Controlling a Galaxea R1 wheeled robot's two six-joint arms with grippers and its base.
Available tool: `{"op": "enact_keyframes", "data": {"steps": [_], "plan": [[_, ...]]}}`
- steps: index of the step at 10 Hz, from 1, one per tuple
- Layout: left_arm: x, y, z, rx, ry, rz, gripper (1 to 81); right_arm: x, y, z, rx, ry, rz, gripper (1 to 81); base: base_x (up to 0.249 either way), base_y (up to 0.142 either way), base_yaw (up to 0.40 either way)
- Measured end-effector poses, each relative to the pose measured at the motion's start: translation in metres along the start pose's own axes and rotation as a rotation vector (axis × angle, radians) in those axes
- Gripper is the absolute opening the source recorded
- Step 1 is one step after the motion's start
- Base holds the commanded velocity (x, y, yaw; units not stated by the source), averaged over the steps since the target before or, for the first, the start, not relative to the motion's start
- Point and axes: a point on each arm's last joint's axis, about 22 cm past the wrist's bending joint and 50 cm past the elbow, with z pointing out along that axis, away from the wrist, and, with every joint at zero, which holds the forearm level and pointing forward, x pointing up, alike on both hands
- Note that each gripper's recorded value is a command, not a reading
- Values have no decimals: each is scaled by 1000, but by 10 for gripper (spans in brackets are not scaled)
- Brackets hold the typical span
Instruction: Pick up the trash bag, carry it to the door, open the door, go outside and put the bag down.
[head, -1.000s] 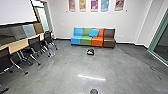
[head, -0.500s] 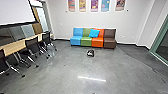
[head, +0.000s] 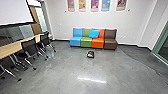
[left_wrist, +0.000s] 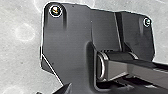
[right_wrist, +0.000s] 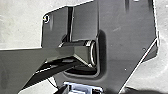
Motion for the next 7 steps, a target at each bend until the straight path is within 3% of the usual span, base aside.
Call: {"op": "enact_keyframes", "data": {"steps": [7], "plan": [[0,0,0,0,0,-1,811,0,0,0,0,0,0,811,228,0,0]]}}
